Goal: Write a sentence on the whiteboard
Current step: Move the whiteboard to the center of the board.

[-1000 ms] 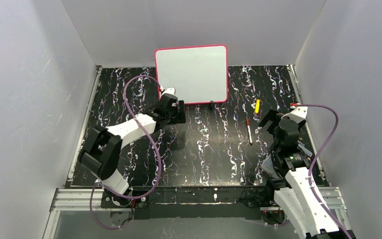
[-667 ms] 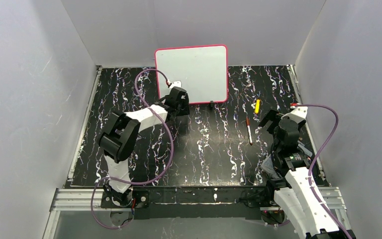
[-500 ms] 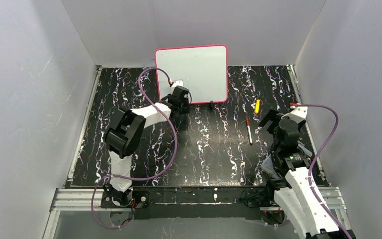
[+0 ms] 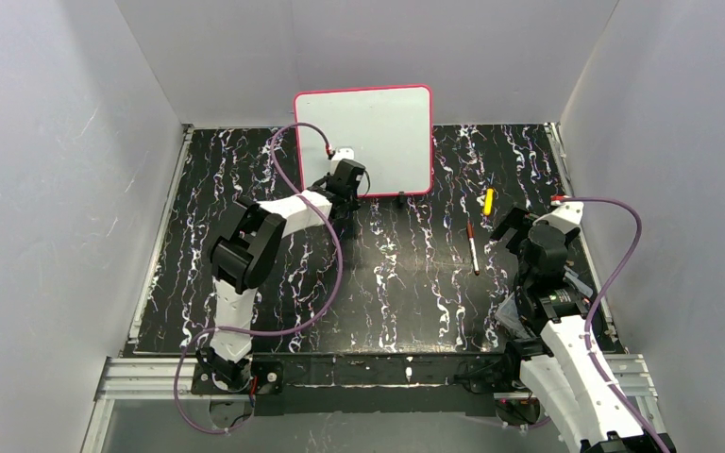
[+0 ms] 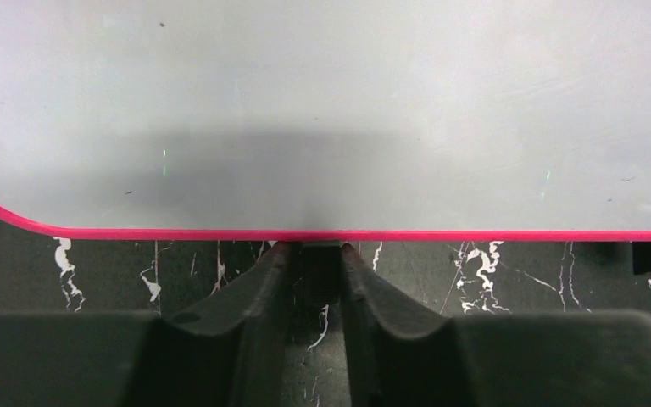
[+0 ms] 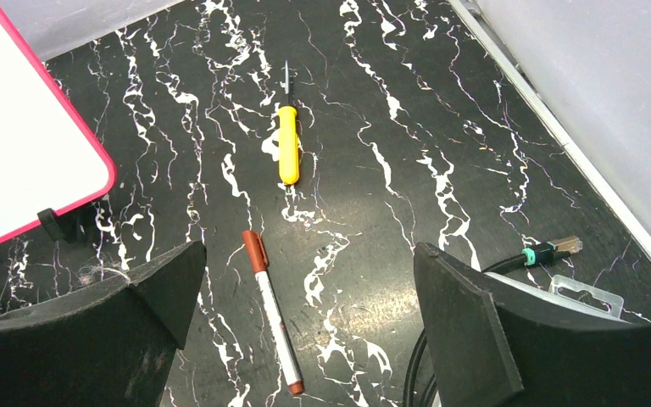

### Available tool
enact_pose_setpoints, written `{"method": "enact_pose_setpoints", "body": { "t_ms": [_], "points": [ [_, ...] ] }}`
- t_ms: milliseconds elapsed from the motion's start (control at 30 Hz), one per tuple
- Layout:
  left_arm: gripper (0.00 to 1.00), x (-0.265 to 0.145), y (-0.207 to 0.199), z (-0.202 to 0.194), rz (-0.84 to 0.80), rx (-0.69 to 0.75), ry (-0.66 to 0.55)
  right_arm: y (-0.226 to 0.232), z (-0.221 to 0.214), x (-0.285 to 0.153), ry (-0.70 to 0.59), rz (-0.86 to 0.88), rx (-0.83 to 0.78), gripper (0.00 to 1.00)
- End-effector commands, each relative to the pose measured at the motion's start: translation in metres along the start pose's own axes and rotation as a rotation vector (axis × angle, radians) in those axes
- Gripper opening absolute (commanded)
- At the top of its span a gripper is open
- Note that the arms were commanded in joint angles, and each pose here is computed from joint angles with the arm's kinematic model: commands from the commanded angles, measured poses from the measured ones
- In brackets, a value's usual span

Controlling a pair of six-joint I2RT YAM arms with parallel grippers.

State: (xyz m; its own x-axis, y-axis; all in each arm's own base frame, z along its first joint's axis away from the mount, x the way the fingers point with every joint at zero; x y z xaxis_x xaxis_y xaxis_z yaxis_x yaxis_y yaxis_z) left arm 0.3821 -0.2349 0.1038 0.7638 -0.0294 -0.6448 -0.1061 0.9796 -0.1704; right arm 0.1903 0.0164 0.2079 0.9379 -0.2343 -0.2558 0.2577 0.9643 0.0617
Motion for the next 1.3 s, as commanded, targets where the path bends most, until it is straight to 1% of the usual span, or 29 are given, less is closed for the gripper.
{"method": "enact_pose_setpoints", "body": {
  "t_ms": [0,100,200,233,433,633,733,800,1267],
  "points": [
    [0.2,0.004,-0.002,0.011,0.037,0.009,-0.049,0.001,0.009,0.001,-0.043,-0.007,0.021,1.0],
    [0.12,0.002,0.001,0.009,0.047,0.007,-0.049,0.001,0.009,0.001,-0.044,-0.006,0.021,1.0],
    [0.01,-0.003,0.005,0.008,0.053,0.009,-0.05,0.001,0.009,0.001,-0.044,-0.006,0.021,1.0],
    [0.0,-0.005,0.006,0.006,0.059,0.014,-0.051,0.001,0.009,0.001,-0.044,-0.004,0.022,1.0],
    [0.0,-0.028,0.012,-0.006,0.085,0.048,-0.067,0.001,0.008,0.001,-0.041,-0.001,0.022,1.0],
    [0.0,-0.055,0.017,-0.028,0.092,0.072,-0.054,0.001,0.008,-0.001,-0.045,0.003,0.025,1.0],
    [0.0,-0.071,0.02,-0.044,0.092,0.089,-0.035,0.001,0.011,-0.001,-0.062,0.008,0.033,1.0],
    [0.0,-0.082,0.023,-0.054,0.109,0.098,-0.008,0.001,0.008,-0.001,-0.043,0.006,0.026,1.0],
    [0.0,-0.161,0.027,-0.102,0.131,0.089,0.082,0.001,0.006,-0.002,-0.035,0.019,0.029,1.0]
  ]
}}
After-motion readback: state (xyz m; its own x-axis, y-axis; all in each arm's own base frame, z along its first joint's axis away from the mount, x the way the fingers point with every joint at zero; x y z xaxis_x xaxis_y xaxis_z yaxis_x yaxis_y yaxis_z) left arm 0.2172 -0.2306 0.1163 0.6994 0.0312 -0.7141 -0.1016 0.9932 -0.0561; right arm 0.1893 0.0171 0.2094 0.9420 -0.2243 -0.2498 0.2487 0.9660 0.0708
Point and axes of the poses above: each gripper's point midway between its finger pads, its own x axis out along the fingers, its own y axis along the line the jaws close on, z = x × y, the point moved 10 cm from there along -x, back along the fingers, and after that the axes turned 9 degrees about -x, right-handed, at the moved point
